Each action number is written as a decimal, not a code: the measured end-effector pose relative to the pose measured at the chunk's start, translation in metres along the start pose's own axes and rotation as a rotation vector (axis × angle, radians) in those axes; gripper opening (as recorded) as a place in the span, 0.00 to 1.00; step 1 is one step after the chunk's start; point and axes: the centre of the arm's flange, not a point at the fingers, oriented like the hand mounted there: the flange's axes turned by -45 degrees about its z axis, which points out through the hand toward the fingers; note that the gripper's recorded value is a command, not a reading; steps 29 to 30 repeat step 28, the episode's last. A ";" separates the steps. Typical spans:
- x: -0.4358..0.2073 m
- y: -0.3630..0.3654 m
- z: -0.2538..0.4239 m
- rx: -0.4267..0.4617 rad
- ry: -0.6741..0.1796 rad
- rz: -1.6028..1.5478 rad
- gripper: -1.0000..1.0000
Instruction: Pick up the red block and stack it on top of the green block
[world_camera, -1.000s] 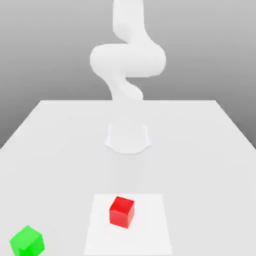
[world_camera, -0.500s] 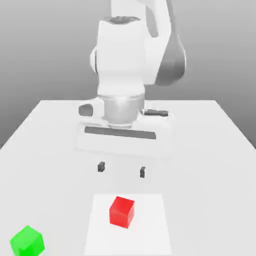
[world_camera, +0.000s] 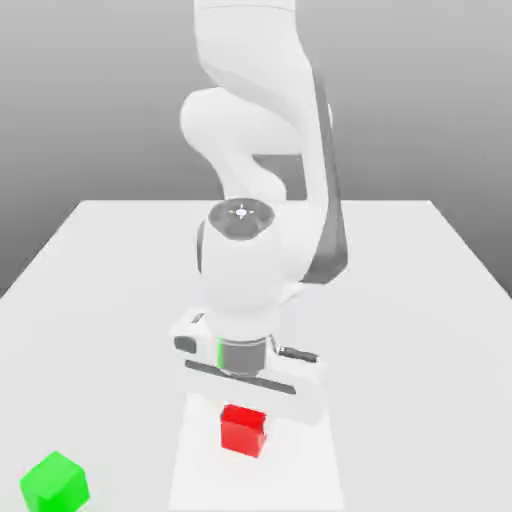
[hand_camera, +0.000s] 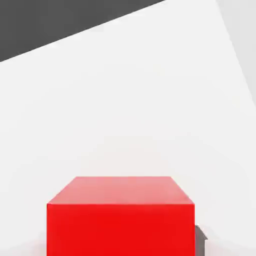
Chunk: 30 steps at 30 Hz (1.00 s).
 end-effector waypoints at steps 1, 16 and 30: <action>0.000 0.000 -0.004 0.000 0.000 0.000 0.00; 0.111 0.099 -0.090 0.001 -0.001 0.378 0.00; 0.156 0.172 -0.048 0.001 0.000 0.581 1.00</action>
